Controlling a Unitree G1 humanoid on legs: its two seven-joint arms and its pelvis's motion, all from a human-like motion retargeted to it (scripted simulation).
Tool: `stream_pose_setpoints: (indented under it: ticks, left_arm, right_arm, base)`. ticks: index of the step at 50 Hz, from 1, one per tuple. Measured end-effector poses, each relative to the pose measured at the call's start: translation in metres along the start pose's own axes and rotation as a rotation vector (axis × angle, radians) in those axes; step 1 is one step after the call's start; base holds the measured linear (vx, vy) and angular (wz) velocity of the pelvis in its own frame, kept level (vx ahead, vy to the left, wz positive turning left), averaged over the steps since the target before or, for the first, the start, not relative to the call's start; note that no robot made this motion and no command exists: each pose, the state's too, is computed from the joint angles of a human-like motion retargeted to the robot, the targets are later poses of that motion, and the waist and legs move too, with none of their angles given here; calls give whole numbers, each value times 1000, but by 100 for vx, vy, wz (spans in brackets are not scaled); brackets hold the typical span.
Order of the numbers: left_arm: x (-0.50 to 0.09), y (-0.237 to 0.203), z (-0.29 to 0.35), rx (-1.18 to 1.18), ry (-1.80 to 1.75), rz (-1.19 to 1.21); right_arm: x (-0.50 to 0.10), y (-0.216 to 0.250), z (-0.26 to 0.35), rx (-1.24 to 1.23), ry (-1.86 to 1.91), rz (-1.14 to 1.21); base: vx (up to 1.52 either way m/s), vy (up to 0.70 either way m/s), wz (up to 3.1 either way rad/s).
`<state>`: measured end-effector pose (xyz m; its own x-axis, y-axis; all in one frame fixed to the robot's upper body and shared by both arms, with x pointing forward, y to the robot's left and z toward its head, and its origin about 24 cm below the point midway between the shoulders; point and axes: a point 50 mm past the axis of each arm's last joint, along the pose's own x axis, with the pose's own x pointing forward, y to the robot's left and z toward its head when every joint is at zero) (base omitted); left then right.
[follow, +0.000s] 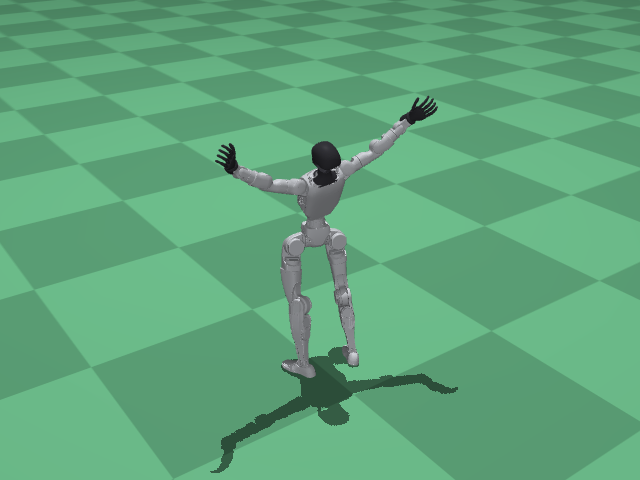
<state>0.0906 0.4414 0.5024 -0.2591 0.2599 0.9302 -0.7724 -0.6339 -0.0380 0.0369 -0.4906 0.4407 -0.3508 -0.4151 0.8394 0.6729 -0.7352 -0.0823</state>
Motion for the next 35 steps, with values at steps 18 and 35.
stream_pose_setpoints:
  ticks: [18, 35]
  left_arm:
    - [-22, 9, -66, 94, 120, 6]
    - [10, 149, -153, 286, 268, 160]
  right_arm:
    - [6, 0, 26, 116, 19, -26]
    - [20, -3, 70, 321, 85, 67]
  base:
    - [0, 0, 0]
    - [0, 0, 1]
